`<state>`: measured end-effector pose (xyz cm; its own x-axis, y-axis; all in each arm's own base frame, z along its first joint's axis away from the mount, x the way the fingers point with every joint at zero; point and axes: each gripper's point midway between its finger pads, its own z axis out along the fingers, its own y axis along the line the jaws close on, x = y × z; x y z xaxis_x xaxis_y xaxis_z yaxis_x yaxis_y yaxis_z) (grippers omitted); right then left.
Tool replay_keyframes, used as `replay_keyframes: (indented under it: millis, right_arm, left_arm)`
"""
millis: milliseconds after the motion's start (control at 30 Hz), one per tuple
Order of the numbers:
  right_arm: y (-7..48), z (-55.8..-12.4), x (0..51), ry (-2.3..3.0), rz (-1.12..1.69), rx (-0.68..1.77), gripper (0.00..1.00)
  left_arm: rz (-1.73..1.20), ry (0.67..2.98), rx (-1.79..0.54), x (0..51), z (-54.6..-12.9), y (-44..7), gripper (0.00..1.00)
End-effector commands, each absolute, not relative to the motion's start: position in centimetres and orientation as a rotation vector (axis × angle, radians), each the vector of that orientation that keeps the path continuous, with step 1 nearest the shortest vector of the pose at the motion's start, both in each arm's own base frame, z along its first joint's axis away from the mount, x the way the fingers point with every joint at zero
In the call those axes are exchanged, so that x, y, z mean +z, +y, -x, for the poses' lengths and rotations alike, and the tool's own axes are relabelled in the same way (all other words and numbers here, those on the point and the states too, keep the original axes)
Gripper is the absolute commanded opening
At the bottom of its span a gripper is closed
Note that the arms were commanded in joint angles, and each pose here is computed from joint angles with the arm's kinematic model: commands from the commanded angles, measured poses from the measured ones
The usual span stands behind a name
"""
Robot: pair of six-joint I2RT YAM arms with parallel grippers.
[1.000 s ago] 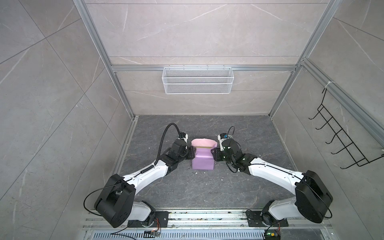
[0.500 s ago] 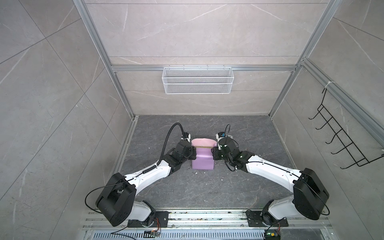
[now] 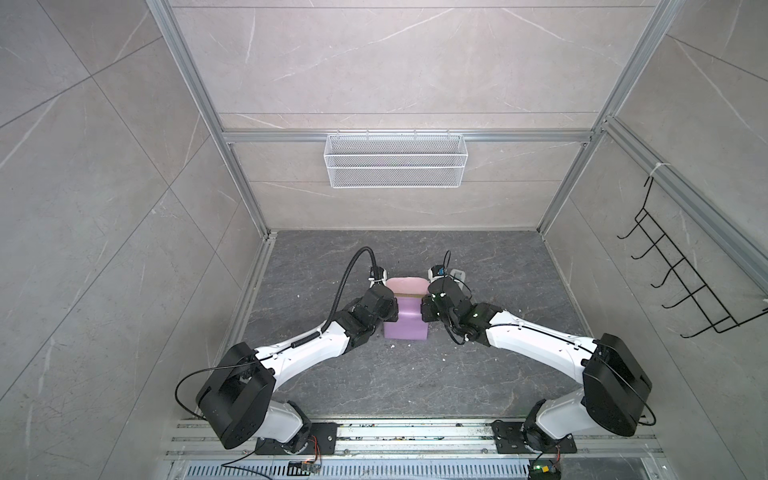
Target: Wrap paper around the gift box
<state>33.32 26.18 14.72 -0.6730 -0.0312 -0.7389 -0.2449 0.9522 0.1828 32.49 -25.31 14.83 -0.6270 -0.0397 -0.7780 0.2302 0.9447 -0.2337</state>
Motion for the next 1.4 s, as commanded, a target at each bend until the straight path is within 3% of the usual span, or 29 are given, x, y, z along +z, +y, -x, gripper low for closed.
replay_keyframes:
  millis: [0,133,267,500,733,1033,1367]
  right_arm:
    - [25.8,-32.5,12.6,2.361,0.202,0.286,0.21]
    - [25.7,-32.5,12.5,2.364,0.199,0.284,0.21]
    - [25.6,-32.4,12.2,2.366,0.199,0.28,0.21]
    - [25.6,-32.4,12.0,2.371,0.204,0.28,0.2]
    - [25.5,-32.3,11.7,2.376,0.203,0.274,0.19]
    - [25.4,-32.2,11.6,2.378,0.204,0.269,0.19]
    - [25.3,-32.3,11.9,2.373,0.201,0.265,0.19]
  left_arm:
    - [-0.122,2.252,-0.394,15.0,-31.9,-25.2,0.4]
    - [-0.082,2.261,-0.44,15.7,-31.0,-24.8,0.46]
    - [-0.048,2.301,-0.493,15.1,-29.9,-24.8,0.45]
    - [-0.055,2.295,-0.436,14.6,-29.8,-24.1,0.3]
    - [-0.104,2.284,-0.367,14.5,-30.4,-24.2,0.21]
    - [-0.112,2.217,-0.337,16.9,-31.3,-23.6,0.36]
    - [-0.137,2.233,-0.358,16.6,-31.6,-24.5,0.17]
